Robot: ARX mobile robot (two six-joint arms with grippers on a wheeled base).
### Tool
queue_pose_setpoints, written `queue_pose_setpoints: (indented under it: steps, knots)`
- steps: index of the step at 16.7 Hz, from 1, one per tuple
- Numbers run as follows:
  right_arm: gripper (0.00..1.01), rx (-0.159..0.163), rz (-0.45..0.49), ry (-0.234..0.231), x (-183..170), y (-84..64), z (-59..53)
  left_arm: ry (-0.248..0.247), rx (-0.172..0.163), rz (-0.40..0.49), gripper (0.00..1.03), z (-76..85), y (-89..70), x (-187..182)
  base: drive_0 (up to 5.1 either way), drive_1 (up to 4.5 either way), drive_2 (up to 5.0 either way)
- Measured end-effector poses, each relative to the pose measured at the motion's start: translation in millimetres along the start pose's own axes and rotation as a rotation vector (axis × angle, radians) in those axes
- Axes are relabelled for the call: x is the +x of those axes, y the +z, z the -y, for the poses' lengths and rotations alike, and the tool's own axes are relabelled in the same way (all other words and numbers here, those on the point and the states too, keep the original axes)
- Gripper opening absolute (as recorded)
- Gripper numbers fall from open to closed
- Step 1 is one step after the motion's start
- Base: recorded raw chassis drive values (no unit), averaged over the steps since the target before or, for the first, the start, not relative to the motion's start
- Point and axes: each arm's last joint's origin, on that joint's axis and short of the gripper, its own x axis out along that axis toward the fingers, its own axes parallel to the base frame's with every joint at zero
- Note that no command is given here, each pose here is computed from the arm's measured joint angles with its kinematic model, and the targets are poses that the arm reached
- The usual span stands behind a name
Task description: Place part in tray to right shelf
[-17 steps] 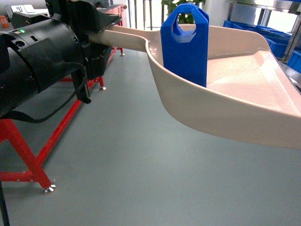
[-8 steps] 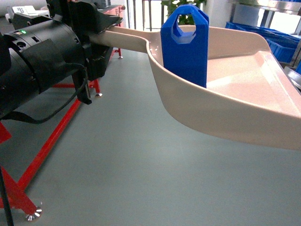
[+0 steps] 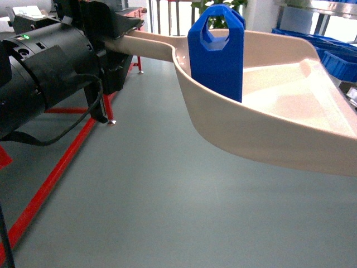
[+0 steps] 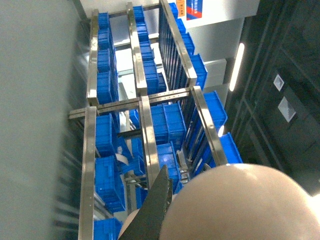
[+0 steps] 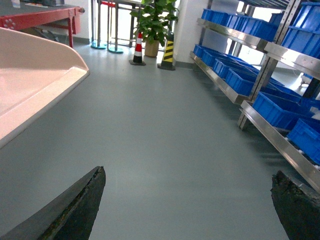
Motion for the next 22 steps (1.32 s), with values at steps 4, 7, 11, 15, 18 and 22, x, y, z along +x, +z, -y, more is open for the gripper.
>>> queue_pose_setpoints:
  steps: [4,7,11,15,18,22]
  knots:
    - [0.98,0.0,0.001,0.0,0.0,0.2,0.0,0.002,0.0,0.003,0.13,-0.1,0.2,0.1,-0.1,4.27,-4.4]
    - [0.98,0.0,0.001,0.0,0.0,0.2,0.0,0.001,-0.001,0.0,0.13,-0.1,0.0,0.1,0.0,4.32,-4.3]
    - [0.98,0.0,0.0,0.0,0.0,0.1,0.0,0.004,0.0,0.001,0.13,-0.3,0.0,0.1,0.0,4.33,-4.3]
    - [0.98,0.001,0.004,-0.001,0.0,0.5,0.1,0.001,-0.001,0.0,0.13,0.0,0.0,0.1,0.0,4.35,-4.3]
    - [0.98,0.0,0.0,0.0,0.0,0.1,0.0,0.002,-0.001,0.0,0.13,-0.1,0.0,0.1,0.0,4.31,-4.4]
    - [0.98,0.0,0.001,0.0,-0.1,0.2,0.0,0.001,-0.001,-0.006,0.13,0.0,-1.1,0.3,-0.1,4.25,-4.4]
